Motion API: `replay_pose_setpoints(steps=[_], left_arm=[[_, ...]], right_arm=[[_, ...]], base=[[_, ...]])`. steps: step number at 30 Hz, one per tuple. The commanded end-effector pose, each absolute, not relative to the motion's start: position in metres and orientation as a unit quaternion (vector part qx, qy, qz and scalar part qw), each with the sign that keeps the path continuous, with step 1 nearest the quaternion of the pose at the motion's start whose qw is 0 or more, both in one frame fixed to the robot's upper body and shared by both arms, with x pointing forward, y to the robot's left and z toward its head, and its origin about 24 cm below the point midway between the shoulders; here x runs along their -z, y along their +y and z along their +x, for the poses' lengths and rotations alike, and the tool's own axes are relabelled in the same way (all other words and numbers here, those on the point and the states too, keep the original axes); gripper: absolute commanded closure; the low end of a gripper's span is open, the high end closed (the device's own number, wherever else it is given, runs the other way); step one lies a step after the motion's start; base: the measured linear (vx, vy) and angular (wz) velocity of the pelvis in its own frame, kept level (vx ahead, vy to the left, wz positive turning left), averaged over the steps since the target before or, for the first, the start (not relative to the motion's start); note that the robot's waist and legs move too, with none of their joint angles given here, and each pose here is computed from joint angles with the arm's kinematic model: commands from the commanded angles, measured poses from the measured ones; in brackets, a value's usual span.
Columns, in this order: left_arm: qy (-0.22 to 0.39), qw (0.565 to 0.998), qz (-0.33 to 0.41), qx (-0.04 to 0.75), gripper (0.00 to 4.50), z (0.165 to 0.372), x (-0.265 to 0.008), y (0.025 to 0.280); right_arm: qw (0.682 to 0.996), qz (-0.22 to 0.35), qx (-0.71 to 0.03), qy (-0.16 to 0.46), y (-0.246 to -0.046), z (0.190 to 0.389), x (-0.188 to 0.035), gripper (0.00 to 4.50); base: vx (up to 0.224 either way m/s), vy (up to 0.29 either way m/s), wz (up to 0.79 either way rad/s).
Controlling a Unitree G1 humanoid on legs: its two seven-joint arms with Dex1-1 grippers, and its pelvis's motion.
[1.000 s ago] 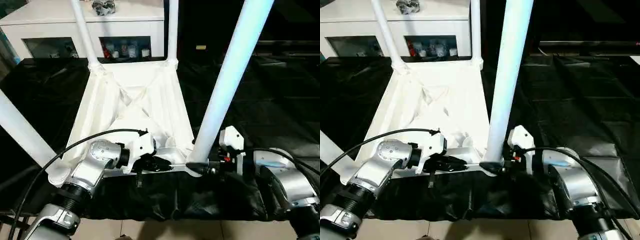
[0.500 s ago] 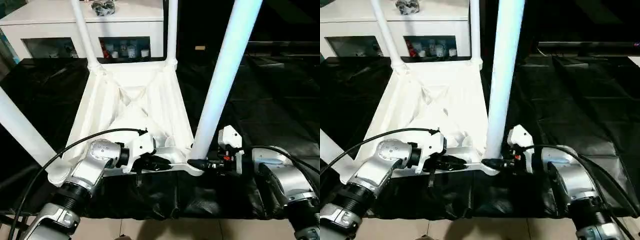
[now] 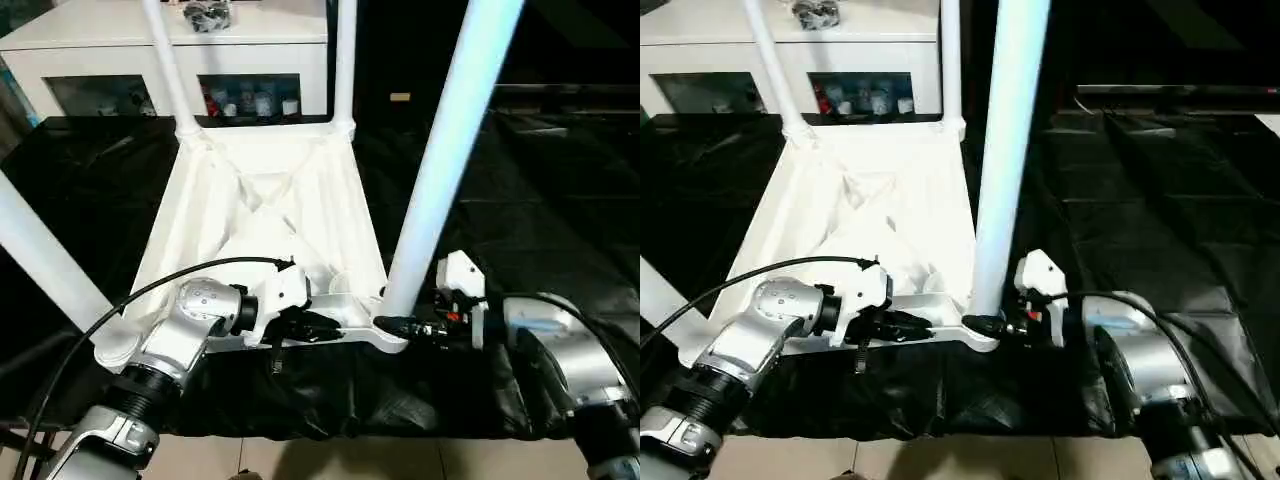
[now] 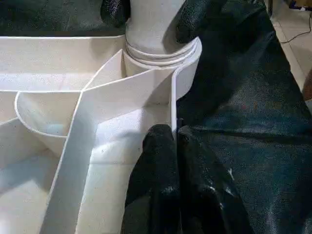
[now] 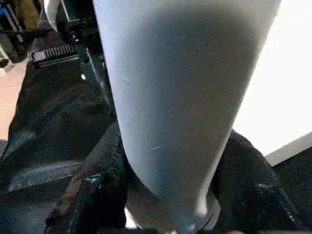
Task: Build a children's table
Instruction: Rotate leg to tighten
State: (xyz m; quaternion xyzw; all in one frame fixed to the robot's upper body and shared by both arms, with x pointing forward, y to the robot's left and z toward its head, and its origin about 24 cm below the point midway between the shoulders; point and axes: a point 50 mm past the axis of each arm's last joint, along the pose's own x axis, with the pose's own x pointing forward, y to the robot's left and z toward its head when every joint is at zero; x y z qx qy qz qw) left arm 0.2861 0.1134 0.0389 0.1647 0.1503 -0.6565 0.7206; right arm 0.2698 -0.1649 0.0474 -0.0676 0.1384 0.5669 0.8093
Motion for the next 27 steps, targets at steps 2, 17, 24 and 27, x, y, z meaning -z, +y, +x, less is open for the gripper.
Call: replay_pose_setpoints(steps=[2, 17, 24, 27], left_arm=[[0.151, 0.735, 0.177, 0.637, 4.50, 0.288, -0.036, 0.106], [0.117, 0.820, 0.143, 0.542, 4.50, 0.306, -0.043, 0.033], [0.114, 0.800, 0.158, 0.567, 4.50, 0.308, -0.046, 0.065], [0.121, 0.788, 0.166, 0.581, 4.50, 0.306, -0.046, 0.077]], right_arm=[[0.803, -0.033, -0.572, 0.163, -0.152, 0.259, -0.031, 2.47], [0.936, 0.039, -0.316, 0.152, -0.064, 0.288, -0.015, 2.51], [0.933, 0.030, -0.329, 0.141, -0.099, 0.290, -0.019, 1.45], [0.925, 0.003, -0.353, 0.139, -0.113, 0.289, -0.021, 1.38]], base=[[0.000, 0.000, 0.00], [-0.018, 0.005, -0.03], [0.000, 0.000, 0.00], [0.000, 0.000, 0.00]])
